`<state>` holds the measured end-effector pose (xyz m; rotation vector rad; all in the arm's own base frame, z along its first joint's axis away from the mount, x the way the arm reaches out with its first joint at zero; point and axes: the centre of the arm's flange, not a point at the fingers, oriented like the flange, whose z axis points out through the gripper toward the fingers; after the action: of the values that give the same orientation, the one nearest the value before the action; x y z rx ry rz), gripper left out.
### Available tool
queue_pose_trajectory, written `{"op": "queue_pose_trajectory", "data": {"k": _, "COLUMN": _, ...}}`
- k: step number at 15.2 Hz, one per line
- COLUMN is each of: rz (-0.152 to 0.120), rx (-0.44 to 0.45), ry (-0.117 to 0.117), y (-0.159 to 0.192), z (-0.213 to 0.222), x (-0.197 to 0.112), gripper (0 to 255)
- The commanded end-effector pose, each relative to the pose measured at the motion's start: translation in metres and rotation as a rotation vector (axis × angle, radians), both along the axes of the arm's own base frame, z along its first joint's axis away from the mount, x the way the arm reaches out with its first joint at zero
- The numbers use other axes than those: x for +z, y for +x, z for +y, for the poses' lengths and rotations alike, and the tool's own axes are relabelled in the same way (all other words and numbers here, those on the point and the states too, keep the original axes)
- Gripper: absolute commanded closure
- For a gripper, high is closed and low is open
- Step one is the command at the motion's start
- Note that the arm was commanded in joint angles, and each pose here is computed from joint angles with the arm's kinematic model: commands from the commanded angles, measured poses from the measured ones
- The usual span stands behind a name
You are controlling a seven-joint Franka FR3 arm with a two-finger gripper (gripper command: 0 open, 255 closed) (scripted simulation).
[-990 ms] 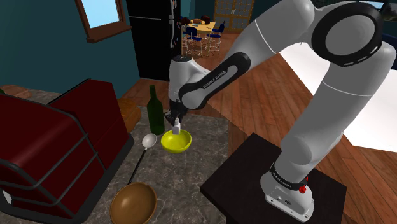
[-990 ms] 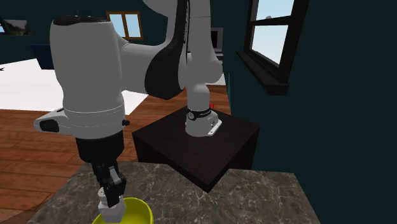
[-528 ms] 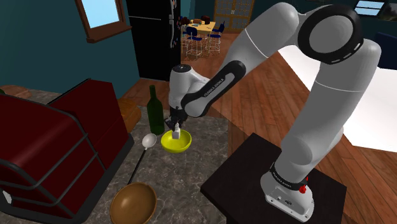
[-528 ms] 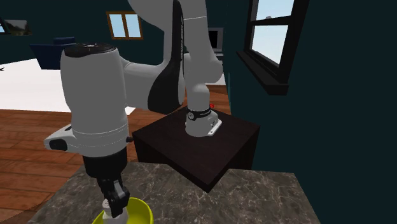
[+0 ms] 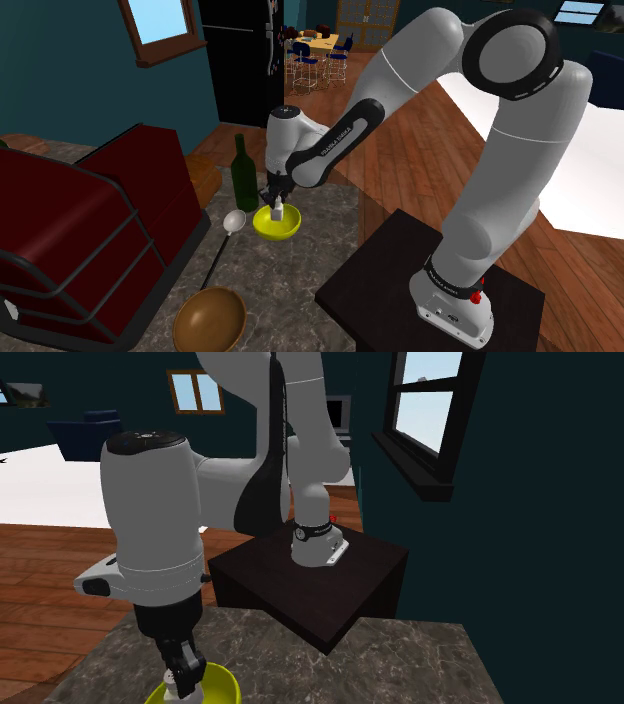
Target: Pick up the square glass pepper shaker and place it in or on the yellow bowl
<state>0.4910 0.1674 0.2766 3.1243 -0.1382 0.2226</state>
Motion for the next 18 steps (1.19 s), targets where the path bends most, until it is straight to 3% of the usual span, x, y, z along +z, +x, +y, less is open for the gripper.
{"op": "queue_pose_trajectory", "data": {"k": 1, "rz": 0.0, "rx": 0.0, "ry": 0.0, "y": 0.0, "z": 0.0, "x": 0.0, "gripper": 0}}
{"op": "queue_pose_trajectory", "data": {"k": 6, "rz": 0.0, "rx": 0.0, "ry": 0.0, "y": 0.0, "z": 0.0, "x": 0.0, "gripper": 0}}
{"op": "queue_pose_trajectory", "data": {"k": 10, "rz": 0.0, "rx": 0.0, "ry": 0.0, "y": -0.007, "z": 0.001, "x": 0.049, "gripper": 0}}
{"op": "queue_pose_trajectory", "data": {"k": 18, "rz": 0.0, "rx": 0.0, "ry": 0.0, "y": -0.007, "z": 0.001, "x": 0.049, "gripper": 0}}
